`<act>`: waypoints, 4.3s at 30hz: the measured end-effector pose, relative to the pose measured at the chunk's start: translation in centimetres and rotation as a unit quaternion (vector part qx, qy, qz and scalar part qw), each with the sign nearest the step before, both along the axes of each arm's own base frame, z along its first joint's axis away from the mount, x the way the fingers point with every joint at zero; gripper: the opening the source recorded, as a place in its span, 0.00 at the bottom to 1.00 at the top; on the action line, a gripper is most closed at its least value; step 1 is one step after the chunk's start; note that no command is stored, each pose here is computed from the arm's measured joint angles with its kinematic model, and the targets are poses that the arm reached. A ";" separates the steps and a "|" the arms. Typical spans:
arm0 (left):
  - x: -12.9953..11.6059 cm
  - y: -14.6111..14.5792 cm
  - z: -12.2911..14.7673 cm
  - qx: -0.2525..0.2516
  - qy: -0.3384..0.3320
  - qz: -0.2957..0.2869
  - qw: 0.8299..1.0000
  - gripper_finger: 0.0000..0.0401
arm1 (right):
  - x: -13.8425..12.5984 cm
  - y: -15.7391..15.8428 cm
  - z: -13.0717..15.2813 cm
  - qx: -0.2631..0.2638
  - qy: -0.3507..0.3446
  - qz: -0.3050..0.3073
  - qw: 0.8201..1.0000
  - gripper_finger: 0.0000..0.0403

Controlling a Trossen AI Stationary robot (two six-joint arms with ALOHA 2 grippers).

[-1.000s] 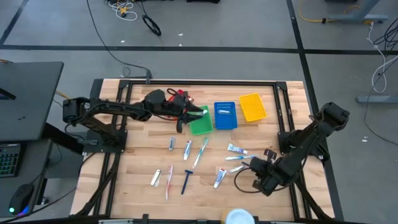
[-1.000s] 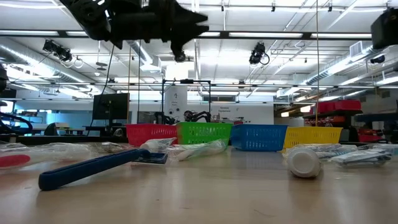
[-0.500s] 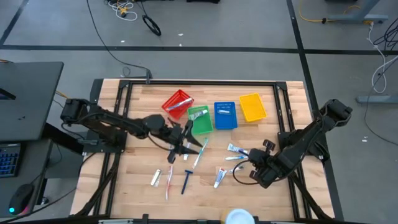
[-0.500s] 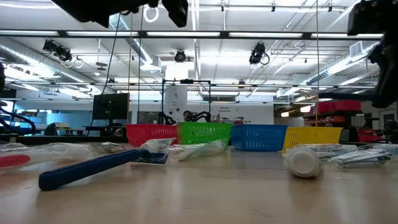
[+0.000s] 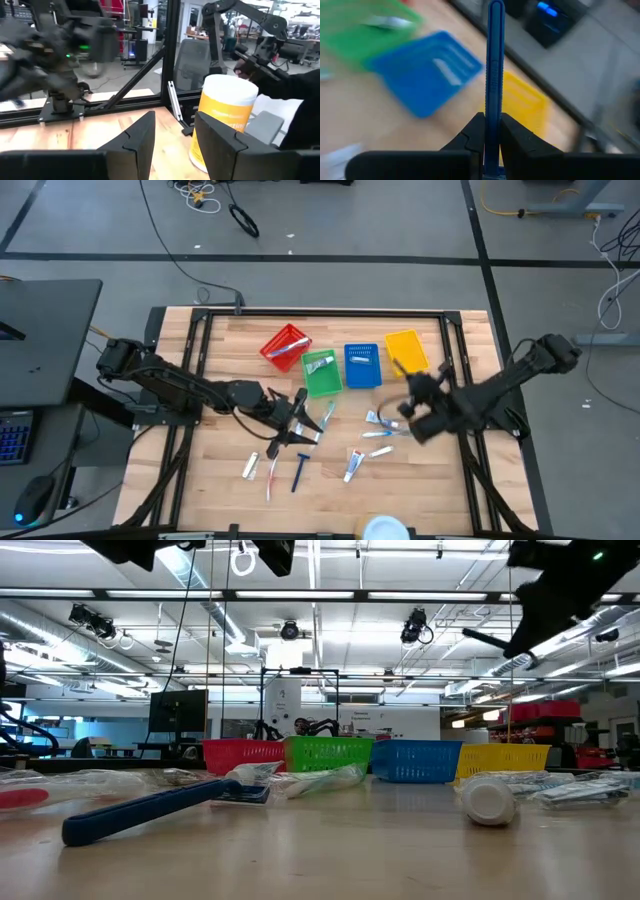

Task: Pick & Place Travel size toiletries
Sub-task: Put the blue razor into the yellow bin, then adjust the disinfectant wipes

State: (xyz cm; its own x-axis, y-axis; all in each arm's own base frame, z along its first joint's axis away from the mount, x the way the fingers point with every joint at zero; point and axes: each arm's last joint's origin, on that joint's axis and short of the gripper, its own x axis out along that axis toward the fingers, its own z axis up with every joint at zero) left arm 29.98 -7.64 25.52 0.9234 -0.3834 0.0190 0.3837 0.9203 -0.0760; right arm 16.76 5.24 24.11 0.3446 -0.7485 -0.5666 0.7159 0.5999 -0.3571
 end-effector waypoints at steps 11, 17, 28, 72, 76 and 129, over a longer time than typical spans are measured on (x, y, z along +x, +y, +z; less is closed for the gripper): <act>0.0 0.0 -0.9 0.041 0.035 0.000 0.999 0.37 | 2.7 -9.8 -1.8 0.083 0.075 -0.071 0.991 0.11; 0.0 0.1 -1.1 0.061 0.033 0.002 0.998 0.37 | 1.8 -13.0 -3.4 0.113 0.100 -0.079 0.985 0.11; 0.2 1.0 -1.1 0.083 0.031 0.097 0.991 0.37 | 0.5 -14.6 -7.6 0.126 0.067 -0.077 0.987 0.11; 0.3 1.0 -0.8 0.055 0.028 0.103 0.993 0.35 | 1.9 3.8 8.9 0.205 -0.193 0.442 0.852 0.01; 0.2 0.9 -0.6 0.042 0.020 0.102 0.994 0.35 | 0.8 7.8 8.8 0.204 -0.178 0.546 0.793 0.00; 0.8 3.1 -0.7 0.058 0.012 0.175 0.983 0.35 | 3.6 23.7 -2.7 0.054 -0.149 0.672 0.723 0.00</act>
State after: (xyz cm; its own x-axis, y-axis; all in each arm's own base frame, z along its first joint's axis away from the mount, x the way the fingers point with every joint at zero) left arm 30.82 -4.51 24.79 0.9987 -0.0414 -0.0299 0.0424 0.9986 0.0327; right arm 20.39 28.94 21.37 0.8386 0.4202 -0.3466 -0.5050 0.8383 -0.2057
